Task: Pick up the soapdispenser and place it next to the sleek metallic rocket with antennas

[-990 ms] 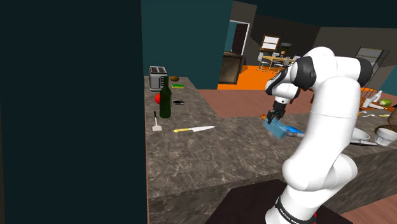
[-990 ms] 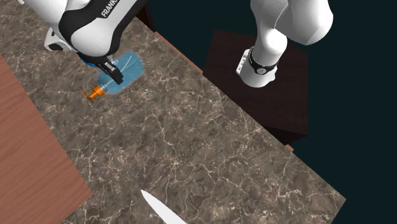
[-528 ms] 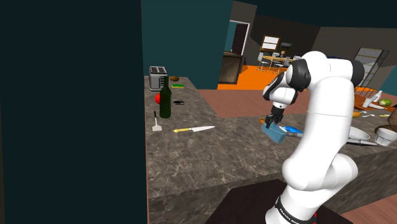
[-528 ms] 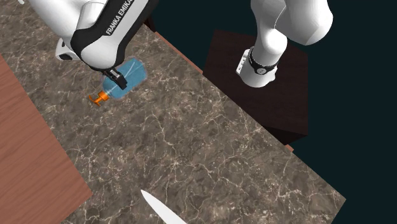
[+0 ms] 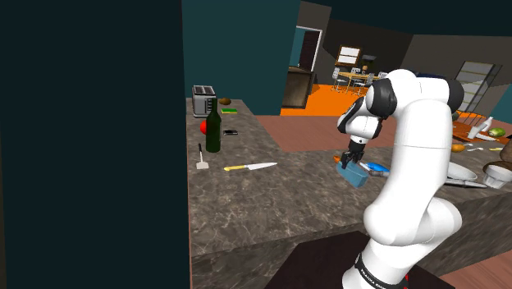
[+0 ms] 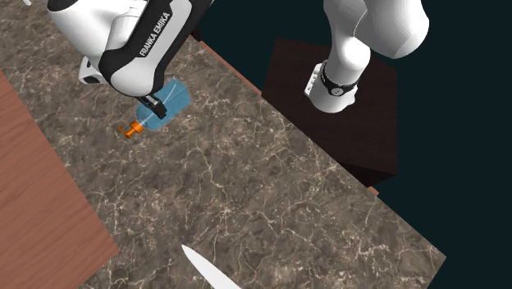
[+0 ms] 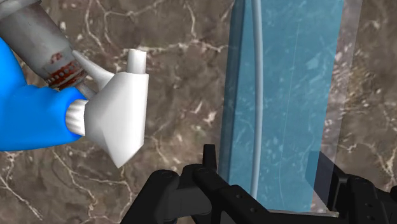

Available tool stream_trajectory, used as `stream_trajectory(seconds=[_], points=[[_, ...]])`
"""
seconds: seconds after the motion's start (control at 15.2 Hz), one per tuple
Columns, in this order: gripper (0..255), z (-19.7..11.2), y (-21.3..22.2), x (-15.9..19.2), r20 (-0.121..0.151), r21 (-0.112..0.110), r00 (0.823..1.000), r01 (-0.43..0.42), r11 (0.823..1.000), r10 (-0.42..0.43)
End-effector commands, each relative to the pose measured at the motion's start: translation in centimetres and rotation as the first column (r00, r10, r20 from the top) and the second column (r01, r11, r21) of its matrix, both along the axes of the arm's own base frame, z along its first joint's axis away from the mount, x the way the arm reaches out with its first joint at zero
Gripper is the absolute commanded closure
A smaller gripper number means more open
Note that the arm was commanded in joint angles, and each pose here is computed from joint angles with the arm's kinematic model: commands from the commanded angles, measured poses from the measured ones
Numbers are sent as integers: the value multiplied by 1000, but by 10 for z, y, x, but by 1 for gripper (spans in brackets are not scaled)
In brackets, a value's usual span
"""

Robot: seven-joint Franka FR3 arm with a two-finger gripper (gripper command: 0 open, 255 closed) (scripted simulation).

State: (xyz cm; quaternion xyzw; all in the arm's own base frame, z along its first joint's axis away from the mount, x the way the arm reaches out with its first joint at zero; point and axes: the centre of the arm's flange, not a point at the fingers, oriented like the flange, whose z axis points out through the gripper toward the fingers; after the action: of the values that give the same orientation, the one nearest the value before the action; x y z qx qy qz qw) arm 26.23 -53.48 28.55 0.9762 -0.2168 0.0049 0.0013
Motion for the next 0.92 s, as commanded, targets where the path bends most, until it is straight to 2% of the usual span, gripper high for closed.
stream_trajectory(seconds=[0.0, 0.13, 0.2, 0.53, 0.79, 0.86], points=[[255, 0, 0, 0, 0, 0, 1000, 0, 1000, 0], [255, 0, 0, 0, 0, 0, 1000, 0, 1000, 0], [0, 0, 0, 0, 0, 0, 1000, 0, 1000, 0], [0, 0, 0, 0, 0, 0, 1000, 0, 1000, 0], [0, 50, 0, -1, 0, 0, 1000, 0, 1000, 0], [0, 50, 0, -1, 0, 0, 1000, 0, 1000, 0]])
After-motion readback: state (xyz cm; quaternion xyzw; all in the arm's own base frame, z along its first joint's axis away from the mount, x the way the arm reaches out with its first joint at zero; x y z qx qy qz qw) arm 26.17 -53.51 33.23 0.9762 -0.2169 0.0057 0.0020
